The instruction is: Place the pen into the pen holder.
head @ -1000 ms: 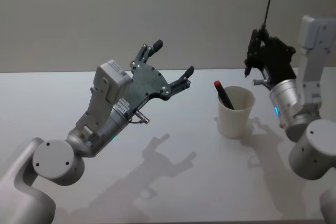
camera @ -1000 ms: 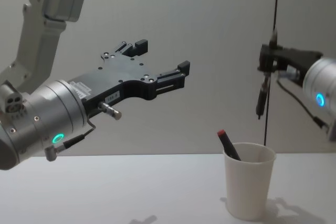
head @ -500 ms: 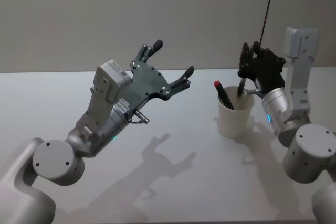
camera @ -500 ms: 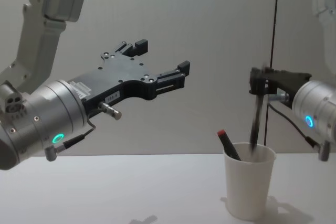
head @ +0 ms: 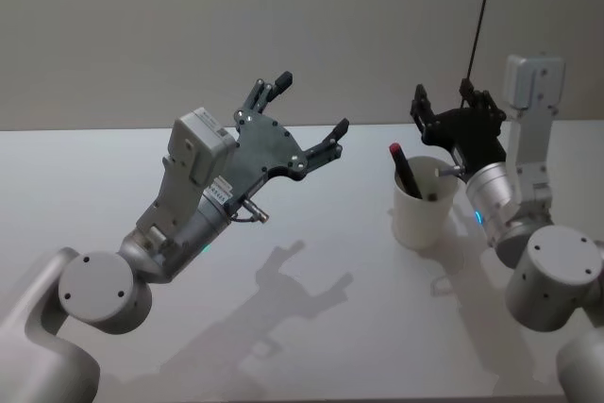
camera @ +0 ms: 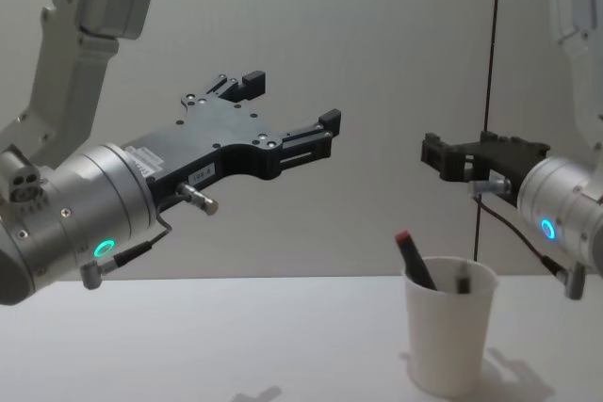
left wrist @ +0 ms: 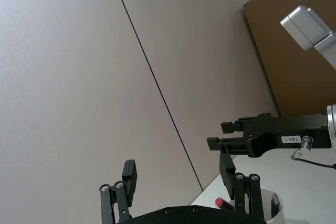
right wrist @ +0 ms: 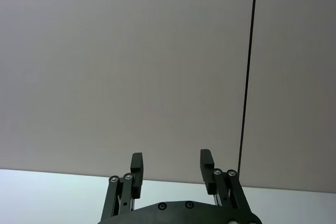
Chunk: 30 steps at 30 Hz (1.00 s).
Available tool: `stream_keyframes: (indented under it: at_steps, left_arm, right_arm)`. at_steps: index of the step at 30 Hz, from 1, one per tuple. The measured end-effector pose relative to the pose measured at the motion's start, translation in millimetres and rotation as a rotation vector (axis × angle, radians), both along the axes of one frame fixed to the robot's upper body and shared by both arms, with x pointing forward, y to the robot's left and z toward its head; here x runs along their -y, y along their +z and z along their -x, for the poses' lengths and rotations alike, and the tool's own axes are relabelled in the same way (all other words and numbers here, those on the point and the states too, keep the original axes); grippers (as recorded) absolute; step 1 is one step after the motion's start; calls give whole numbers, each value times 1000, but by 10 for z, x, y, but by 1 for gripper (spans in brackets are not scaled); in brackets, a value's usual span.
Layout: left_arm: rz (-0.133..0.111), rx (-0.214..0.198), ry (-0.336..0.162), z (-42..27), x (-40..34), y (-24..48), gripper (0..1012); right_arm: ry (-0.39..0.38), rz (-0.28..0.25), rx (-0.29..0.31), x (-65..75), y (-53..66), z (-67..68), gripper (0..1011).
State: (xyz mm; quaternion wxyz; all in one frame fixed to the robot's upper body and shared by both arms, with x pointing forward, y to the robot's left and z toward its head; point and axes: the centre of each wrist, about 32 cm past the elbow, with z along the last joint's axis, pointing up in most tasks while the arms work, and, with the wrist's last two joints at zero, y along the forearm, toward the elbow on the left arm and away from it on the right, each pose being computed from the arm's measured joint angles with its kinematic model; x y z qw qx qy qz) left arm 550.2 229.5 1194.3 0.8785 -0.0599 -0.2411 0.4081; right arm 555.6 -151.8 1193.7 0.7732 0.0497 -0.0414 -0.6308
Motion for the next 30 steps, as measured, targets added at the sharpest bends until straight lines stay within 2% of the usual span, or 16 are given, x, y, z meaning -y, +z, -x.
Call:
stream_keyframes:
  at_steps: [1,5,6,13,30]
  left_arm:
    - [0,0,0,0,0,0,1004]
    - [0,0,0,0,0,0,1004]
    - [0,0,0,0,0,0,1004]
    - [0,0,0,0,0,0,1004]
    - [0,0,0,0,0,0,1004]
  right_arm:
    - [1,-1,-1,0,-2,-1,692]
    - [4,-2,-2,-1,-7,-2,771]
    - [5,-3,-2,0,-8,-2,829]
    - [7,-4,-3,1,-12,-5,999]
    - [10,-6,-4,0,-17,-7,1001]
